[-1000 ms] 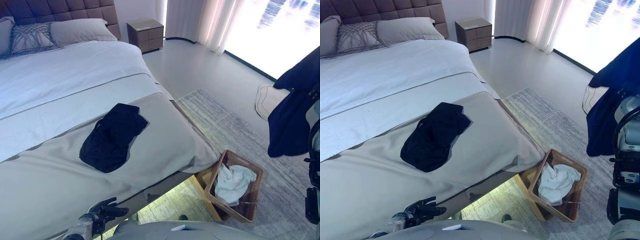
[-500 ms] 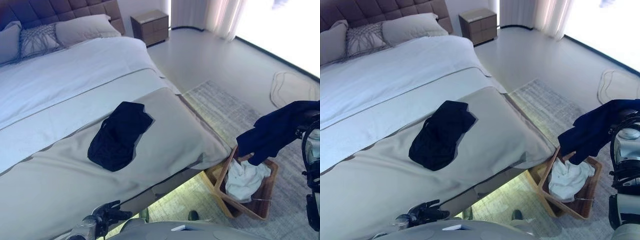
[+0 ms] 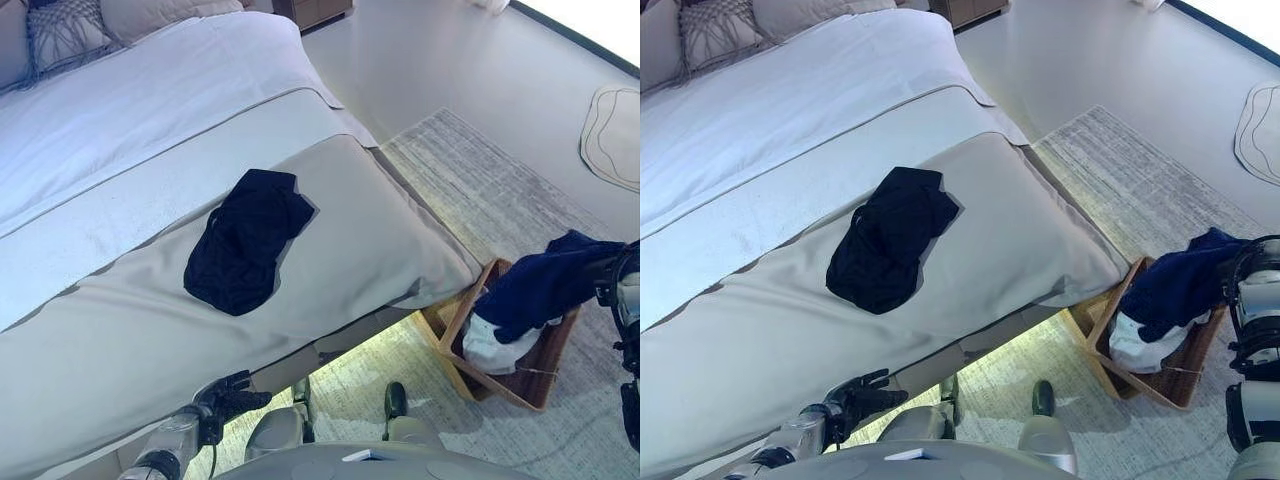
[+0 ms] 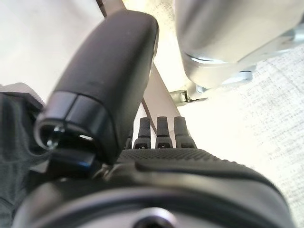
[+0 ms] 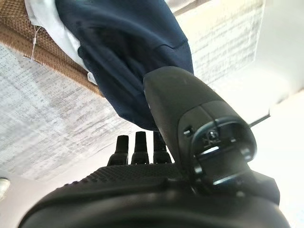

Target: Pick up the clothes from the bed and place them into the basket

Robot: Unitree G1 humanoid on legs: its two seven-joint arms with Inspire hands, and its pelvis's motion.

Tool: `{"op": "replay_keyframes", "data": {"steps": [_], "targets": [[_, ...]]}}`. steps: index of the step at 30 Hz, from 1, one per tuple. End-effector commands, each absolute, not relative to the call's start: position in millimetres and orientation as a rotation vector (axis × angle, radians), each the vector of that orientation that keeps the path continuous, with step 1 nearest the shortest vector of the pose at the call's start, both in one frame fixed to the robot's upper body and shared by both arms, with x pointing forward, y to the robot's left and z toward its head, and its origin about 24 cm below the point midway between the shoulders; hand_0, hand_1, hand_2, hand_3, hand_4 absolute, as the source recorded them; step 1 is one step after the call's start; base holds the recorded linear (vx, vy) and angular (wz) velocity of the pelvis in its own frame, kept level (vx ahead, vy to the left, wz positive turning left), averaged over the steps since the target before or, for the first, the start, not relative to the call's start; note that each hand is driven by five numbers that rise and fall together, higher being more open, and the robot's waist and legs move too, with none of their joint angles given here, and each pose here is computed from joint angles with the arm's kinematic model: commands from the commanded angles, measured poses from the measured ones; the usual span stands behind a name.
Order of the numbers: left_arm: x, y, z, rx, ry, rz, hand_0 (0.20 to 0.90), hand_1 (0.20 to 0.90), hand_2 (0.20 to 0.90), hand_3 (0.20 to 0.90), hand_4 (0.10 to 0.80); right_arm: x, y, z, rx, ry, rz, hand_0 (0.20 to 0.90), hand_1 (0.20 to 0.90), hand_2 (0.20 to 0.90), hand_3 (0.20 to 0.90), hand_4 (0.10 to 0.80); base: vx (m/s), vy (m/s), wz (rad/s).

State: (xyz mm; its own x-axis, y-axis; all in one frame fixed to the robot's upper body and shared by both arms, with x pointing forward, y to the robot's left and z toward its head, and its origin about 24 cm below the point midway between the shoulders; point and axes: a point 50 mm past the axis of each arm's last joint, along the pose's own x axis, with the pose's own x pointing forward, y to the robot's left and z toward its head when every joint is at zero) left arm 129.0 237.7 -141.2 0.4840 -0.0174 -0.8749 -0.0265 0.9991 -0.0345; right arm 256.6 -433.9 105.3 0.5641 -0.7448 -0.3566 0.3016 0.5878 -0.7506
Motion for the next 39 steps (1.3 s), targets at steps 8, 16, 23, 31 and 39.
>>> {"op": "replay_keyframes", "data": {"steps": [8, 16, 23, 31, 39], "targets": [[125.5, 270.5, -131.2, 0.036, 1.047, 0.031, 0.9, 0.9, 0.9, 0.9, 0.8, 257.9, -439.0, 188.3, -0.984, 0.393, -0.771, 0.9, 0.9, 0.9, 0.9, 0.8, 0.063, 0.018, 0.01], [106.9, 275.7, -138.0, 0.037, 1.115, 0.065, 0.9, 0.9, 0.9, 0.9, 0.8, 254.3, -433.5, 187.1, -1.073, 0.386, -0.789, 0.9, 0.9, 0.9, 0.9, 0.8, 0.049, 0.046, -0.01], [106.1, 275.8, -138.2, 0.026, 1.12, 0.071, 0.9, 0.9, 0.9, 0.9, 0.8, 250.1, -436.1, 173.7, -1.174, 0.579, -0.689, 0.9, 0.9, 0.9, 0.9, 0.8, 0.01, 0.053, 0.01], [108.6, 279.7, -136.6, 0.048, 1.141, 0.052, 0.9, 0.9, 0.9, 0.9, 0.8, 228.9, -449.6, 113.0, -1.135, 0.794, -0.552, 0.9, 0.9, 0.9, 0.9, 0.8, 0.017, 0.016, 0.09], [112.9, 277.3, -135.4, 0.02, 1.129, 0.061, 0.9, 0.9, 0.9, 0.9, 0.8, 245.2, -423.7, 107.3, -1.009, 0.504, -0.734, 0.9, 0.9, 0.9, 0.9, 0.8, -0.001, 0.009, 0.0]]}}
